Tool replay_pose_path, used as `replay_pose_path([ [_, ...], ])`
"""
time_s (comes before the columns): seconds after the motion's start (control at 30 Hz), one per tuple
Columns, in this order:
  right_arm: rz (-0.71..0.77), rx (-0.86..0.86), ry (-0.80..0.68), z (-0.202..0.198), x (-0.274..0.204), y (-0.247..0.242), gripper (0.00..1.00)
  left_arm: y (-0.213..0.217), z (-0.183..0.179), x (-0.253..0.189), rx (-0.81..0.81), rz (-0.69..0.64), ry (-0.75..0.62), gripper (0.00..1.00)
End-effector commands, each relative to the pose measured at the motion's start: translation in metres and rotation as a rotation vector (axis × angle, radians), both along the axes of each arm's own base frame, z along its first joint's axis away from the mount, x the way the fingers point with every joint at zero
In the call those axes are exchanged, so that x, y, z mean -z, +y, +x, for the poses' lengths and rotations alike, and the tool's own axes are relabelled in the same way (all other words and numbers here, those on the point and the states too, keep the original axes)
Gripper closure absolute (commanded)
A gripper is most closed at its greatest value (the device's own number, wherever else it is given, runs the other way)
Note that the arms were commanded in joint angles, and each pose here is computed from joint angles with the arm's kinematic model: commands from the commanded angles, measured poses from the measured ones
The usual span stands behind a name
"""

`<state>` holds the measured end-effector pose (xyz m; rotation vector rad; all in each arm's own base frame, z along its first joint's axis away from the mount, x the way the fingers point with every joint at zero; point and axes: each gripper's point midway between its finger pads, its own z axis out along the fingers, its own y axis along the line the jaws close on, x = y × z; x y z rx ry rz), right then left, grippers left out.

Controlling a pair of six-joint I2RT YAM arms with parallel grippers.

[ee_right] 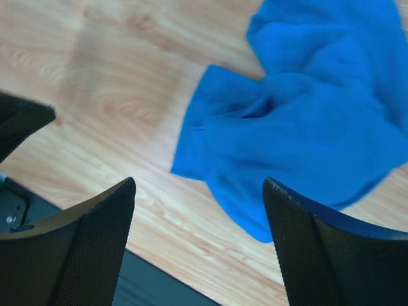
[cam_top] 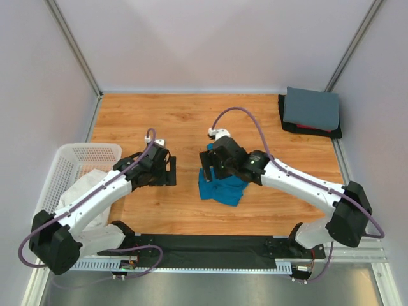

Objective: Fold and stack the t-shirts
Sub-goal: Flatten the tshirt out

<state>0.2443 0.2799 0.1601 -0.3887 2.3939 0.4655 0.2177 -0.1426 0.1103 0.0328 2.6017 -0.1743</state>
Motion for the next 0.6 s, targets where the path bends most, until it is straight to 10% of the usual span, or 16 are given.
replay_pose_path([
  [0.0, -0.011, -0.065, -0.045, -0.013, -0.013, 0.031, 0.19, 0.018, -0.002, -0.004, -0.115, -0.036, -0.025, 0.09],
  [0.2, -0.061, -0.131, 0.058, -0.029, 0.031, 0.061, 0.46, 0.035, -0.011, -0.008, -0.240, -0.152, -0.044, 0.09],
  [0.57, -0.364, 0.069, 0.108, -0.003, 0.100, 0.047, 0.50, 0.039, -0.030, -0.001, -0.242, -0.203, -0.052, 0.09],
])
